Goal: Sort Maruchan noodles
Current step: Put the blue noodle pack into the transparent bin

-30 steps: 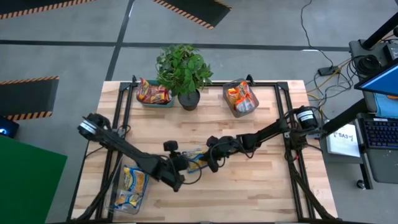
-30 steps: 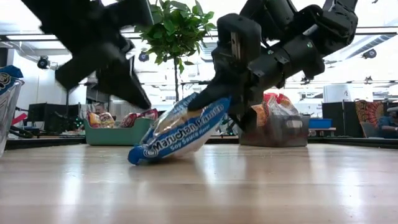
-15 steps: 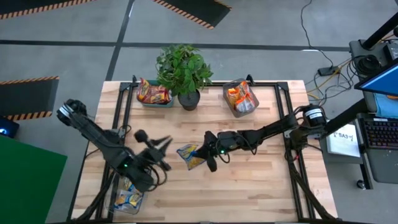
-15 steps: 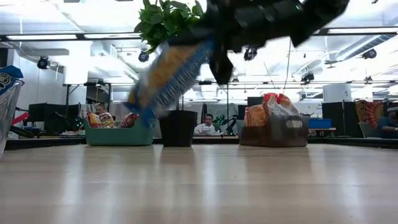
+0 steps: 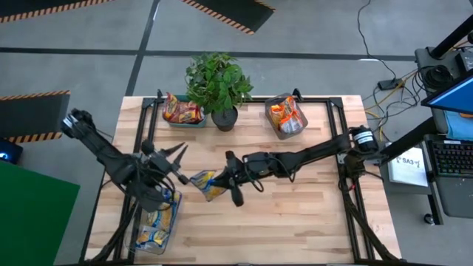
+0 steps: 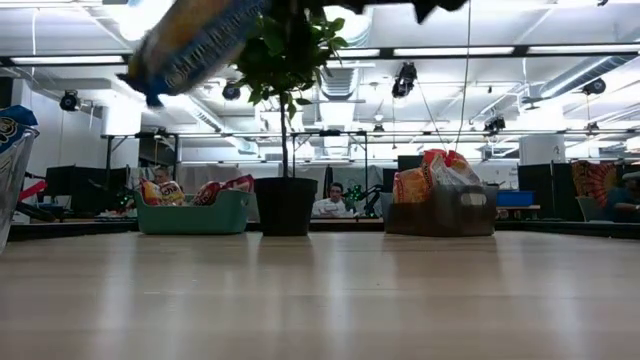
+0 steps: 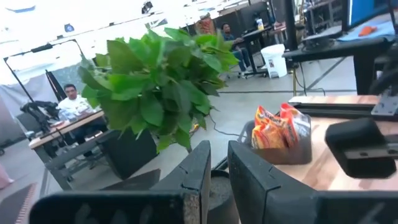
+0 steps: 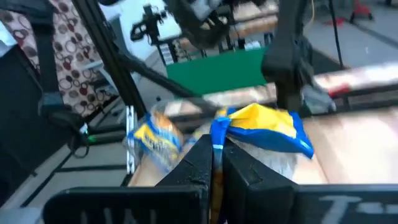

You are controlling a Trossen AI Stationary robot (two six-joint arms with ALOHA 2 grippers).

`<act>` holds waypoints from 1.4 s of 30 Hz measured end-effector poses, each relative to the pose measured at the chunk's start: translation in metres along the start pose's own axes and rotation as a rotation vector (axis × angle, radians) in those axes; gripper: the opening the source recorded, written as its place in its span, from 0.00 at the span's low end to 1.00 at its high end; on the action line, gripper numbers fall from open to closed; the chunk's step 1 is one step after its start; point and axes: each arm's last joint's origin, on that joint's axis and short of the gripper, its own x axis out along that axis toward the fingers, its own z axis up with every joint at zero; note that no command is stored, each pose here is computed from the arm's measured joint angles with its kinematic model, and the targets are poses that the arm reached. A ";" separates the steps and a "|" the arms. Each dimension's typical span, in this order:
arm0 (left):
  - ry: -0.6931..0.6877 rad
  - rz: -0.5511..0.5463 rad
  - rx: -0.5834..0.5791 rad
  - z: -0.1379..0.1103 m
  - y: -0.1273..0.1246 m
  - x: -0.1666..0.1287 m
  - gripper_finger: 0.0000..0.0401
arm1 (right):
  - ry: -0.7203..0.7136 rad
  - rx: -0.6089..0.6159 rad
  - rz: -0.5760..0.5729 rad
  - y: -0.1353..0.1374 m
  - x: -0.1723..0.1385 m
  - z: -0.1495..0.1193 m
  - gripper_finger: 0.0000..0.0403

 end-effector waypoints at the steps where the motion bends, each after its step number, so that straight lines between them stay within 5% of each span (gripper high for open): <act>1: 0.000 -0.001 -0.005 0.002 0.004 0.000 0.10 | -0.013 -0.013 0.003 0.000 0.004 0.003 0.02; 10: 0.000 -0.001 -0.074 0.022 0.051 0.000 0.10 | -0.067 -0.094 0.041 0.001 0.050 0.013 0.02; 18: 0.001 -0.002 -0.208 0.029 0.084 0.000 0.10 | -0.107 -0.106 0.201 0.003 0.096 0.017 0.02; 24: 0.005 -0.019 -0.219 0.027 0.084 0.000 0.10 | -0.167 -0.138 0.274 0.007 0.123 0.024 0.02; 42: 0.014 -0.048 -0.173 0.026 0.072 0.000 0.10 | -0.117 -0.176 0.256 -0.016 0.184 -0.044 0.02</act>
